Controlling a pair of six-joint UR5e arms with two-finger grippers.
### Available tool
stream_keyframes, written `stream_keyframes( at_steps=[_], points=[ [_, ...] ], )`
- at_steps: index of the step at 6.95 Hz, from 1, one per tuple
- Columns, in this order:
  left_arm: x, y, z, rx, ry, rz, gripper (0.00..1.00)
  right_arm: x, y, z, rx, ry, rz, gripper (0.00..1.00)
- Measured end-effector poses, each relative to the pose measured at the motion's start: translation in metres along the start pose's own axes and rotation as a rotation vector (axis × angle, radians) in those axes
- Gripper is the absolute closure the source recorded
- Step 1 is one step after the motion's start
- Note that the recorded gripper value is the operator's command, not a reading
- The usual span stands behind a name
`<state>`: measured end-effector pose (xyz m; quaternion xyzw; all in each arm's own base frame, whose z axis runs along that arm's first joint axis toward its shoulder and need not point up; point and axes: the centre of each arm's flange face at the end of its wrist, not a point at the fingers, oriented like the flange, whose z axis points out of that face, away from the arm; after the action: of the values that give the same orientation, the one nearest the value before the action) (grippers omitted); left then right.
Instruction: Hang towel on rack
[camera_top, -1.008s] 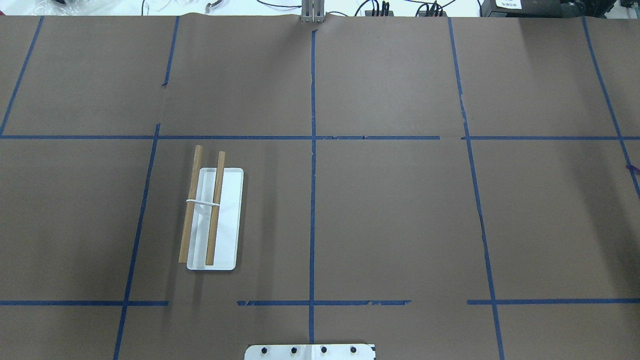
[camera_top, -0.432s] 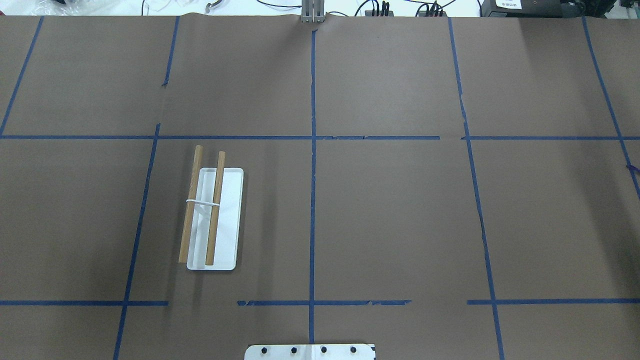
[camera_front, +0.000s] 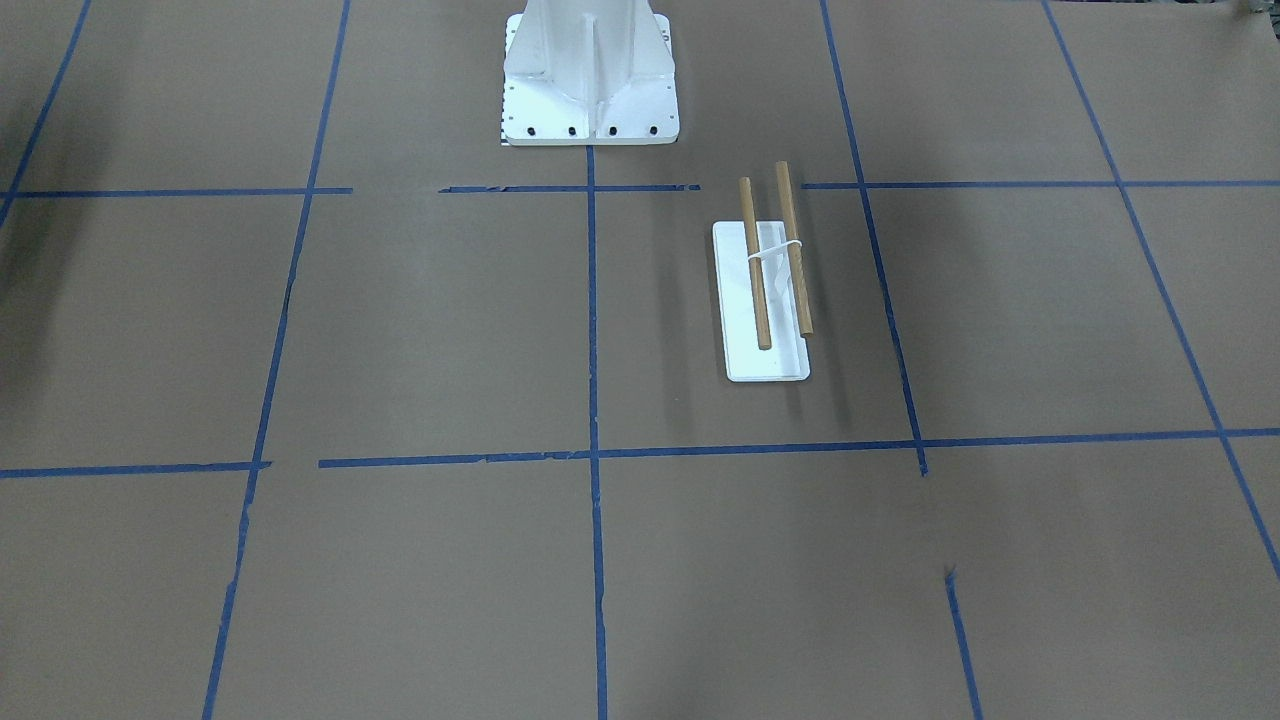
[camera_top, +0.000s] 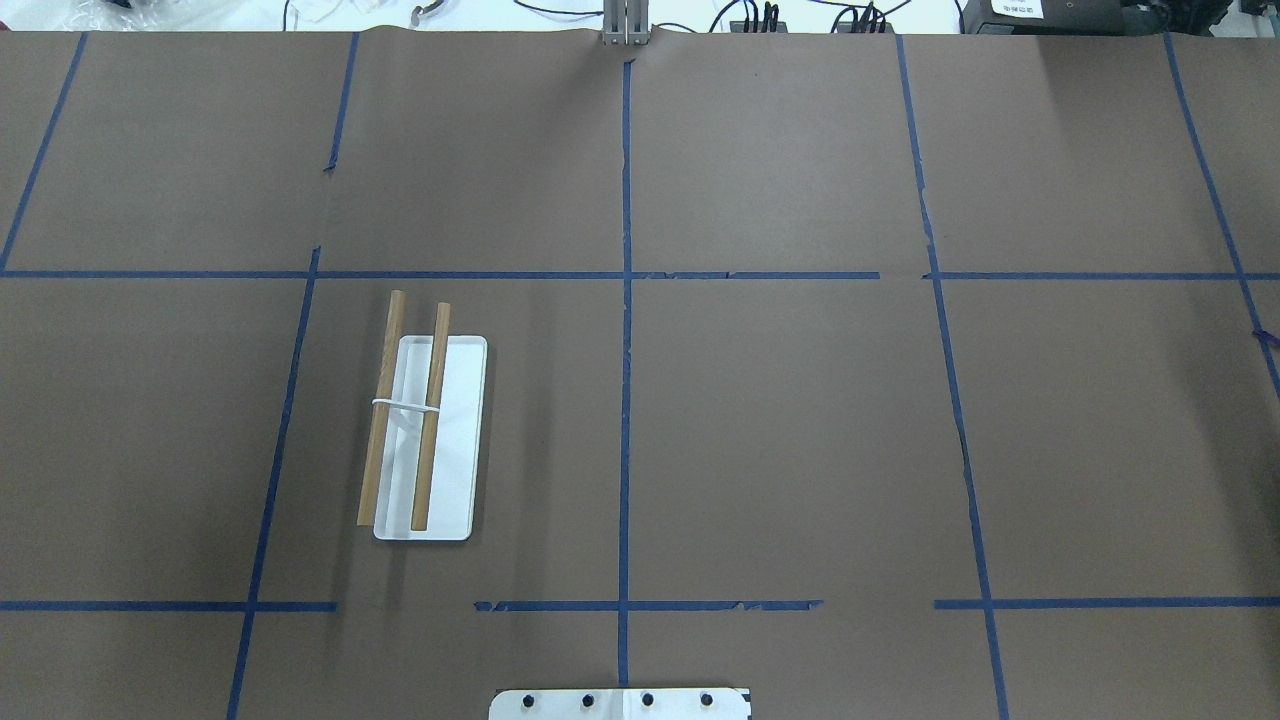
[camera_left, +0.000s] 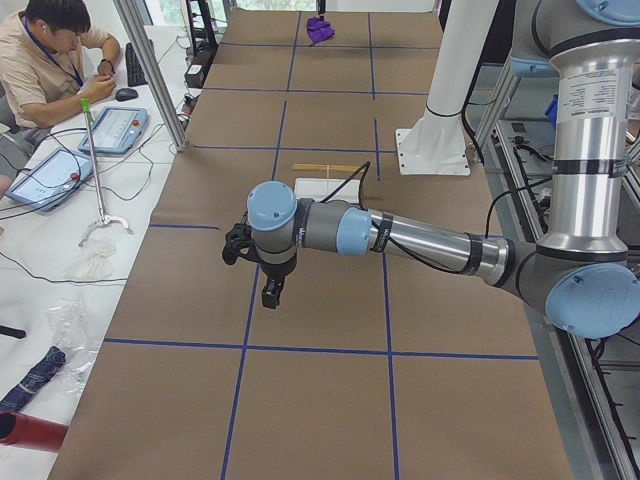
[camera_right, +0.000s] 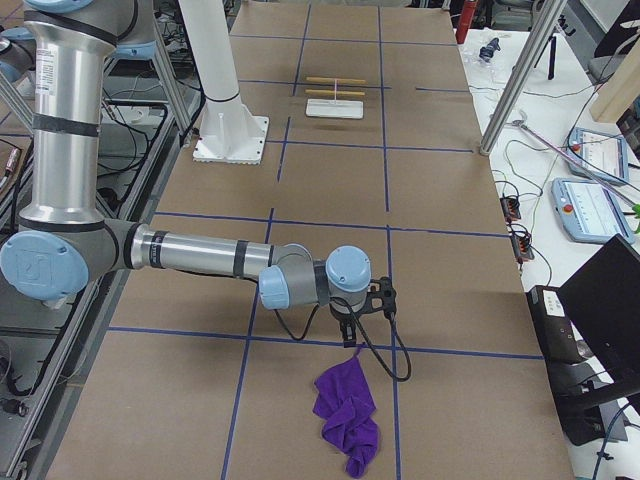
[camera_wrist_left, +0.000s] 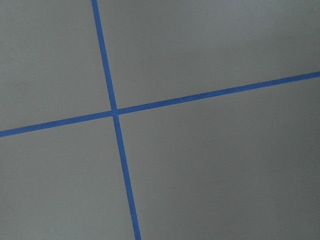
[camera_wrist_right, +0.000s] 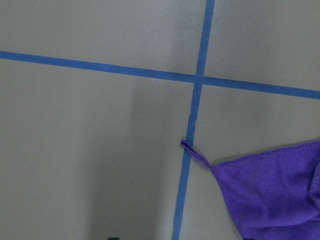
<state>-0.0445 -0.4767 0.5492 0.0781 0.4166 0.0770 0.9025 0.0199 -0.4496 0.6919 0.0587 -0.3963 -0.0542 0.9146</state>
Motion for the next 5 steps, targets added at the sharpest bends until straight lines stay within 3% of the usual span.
stream_keyframes(
  at_steps=[2, 4, 5],
  points=[
    [0.001, 0.0, -0.001, 0.002, 0.0, 0.001, 0.0, 0.041, 0.002, 0.033, -0.003, 0.058, -0.01, 0.23],
    [0.001, -0.001, -0.001, 0.003, 0.0, 0.001, 0.0, 0.078, -0.007, 0.058, -0.044, 0.152, -0.027, 0.3],
    [0.002, -0.001, -0.001, 0.004, 0.0, 0.001, 0.0, 0.092, -0.014, 0.067, -0.064, 0.175, -0.029, 0.3]
  ],
)
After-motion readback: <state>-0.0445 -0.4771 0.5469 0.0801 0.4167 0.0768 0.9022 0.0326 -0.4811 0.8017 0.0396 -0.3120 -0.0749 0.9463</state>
